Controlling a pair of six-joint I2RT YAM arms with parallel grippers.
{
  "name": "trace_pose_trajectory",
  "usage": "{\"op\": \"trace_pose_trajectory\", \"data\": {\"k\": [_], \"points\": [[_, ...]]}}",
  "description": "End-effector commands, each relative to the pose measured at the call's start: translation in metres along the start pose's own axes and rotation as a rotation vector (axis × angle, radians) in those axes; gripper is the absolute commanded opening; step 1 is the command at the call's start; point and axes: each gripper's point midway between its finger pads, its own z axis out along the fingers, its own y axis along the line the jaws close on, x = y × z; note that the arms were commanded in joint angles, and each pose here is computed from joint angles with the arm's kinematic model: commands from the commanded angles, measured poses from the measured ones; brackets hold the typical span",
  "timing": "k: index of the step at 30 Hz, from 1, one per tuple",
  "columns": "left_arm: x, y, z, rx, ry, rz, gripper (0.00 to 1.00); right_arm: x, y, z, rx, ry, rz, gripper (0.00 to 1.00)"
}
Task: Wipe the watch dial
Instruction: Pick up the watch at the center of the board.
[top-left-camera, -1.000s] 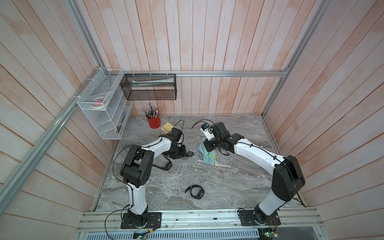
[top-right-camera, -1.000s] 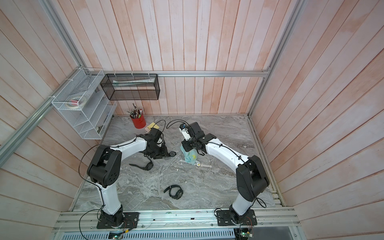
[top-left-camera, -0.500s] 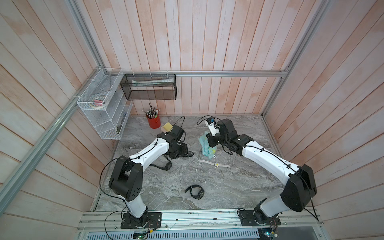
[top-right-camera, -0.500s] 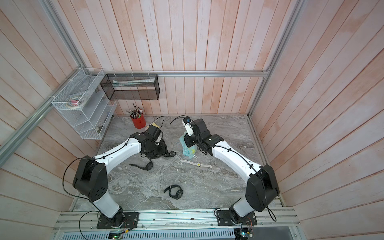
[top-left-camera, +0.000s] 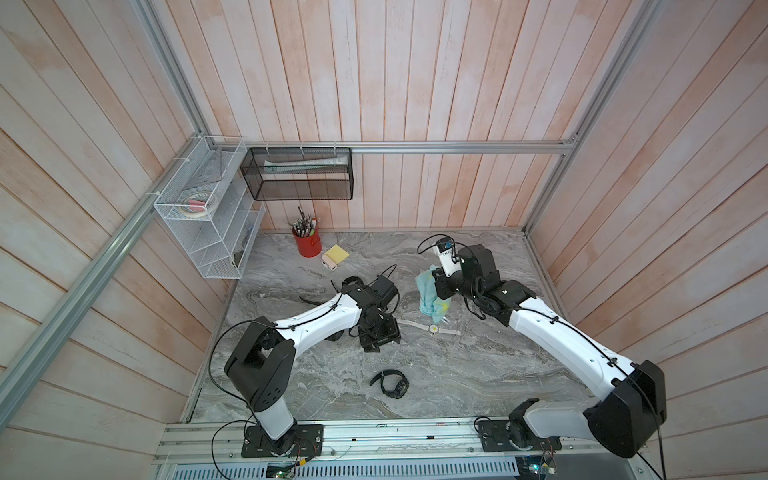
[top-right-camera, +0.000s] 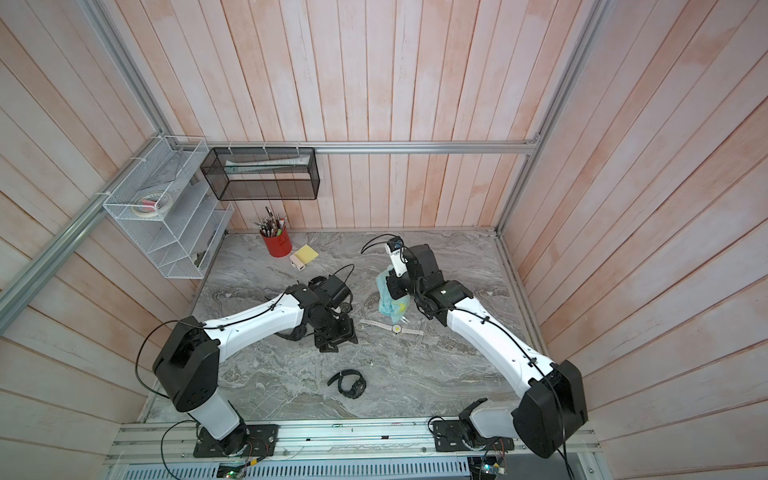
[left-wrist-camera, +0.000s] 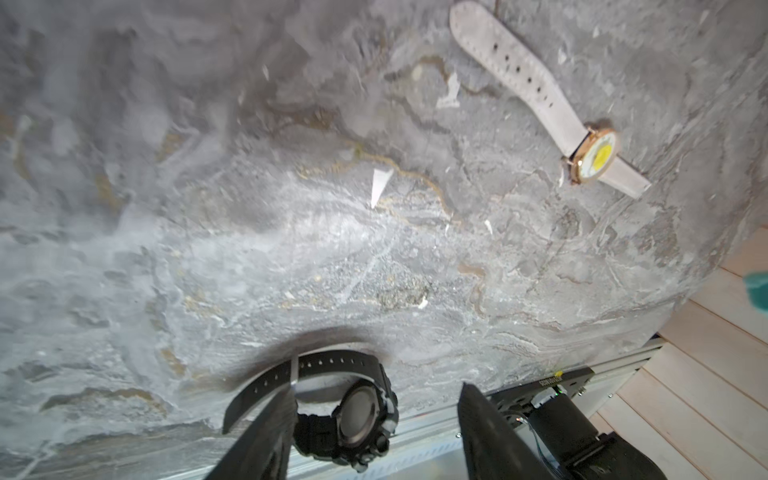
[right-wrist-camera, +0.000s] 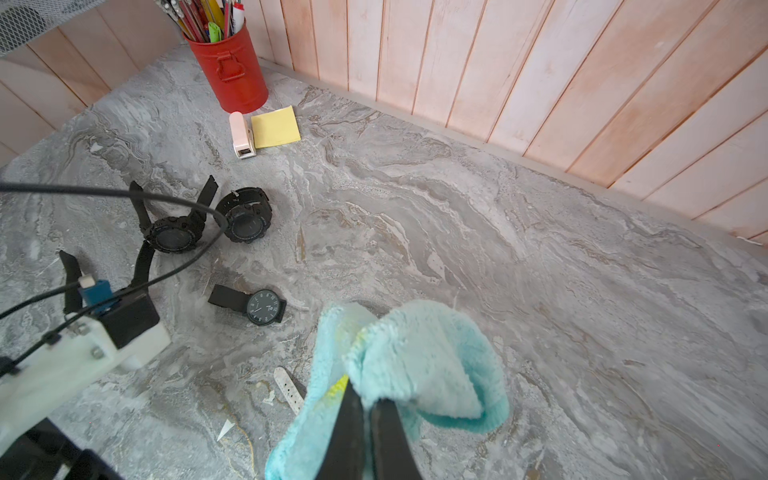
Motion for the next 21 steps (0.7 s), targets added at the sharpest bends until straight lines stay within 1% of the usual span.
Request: {"op": "trace_pose_trajectory", "data": {"k": [1,5,8,13,17,21], "points": [[0.016,0.002,0.018,-0.037,0.067,-0.09,0.66,-0.005,-0.005,-0.015,-0.007,-0.036,-0.005,0.0],[0.032,-0.006,0.029,-0.055,0.107,-0.115,0.66,0.0,-0.011,-0.02,-0.014,-0.037,-0.005,0.0],[0.037,-0.004,0.031,-0.091,0.121,-0.157,0.67,0.001,-0.015,-0.024,-0.012,-0.037,-0.008,0.0],[0.048,-0.001,0.036,-0.113,0.152,-0.231,0.68,0.001,-0.019,-0.03,-0.017,-0.061,-0.009,0.0],[0.056,-0.001,0.05,-0.145,0.195,-0.244,0.67,0.003,-0.021,-0.032,-0.018,-0.07,-0.003,0.0],[0.054,-0.004,0.057,-0.165,0.208,-0.227,0.62,0.006,-0.023,-0.034,-0.019,-0.076,-0.003,0.0]]}}
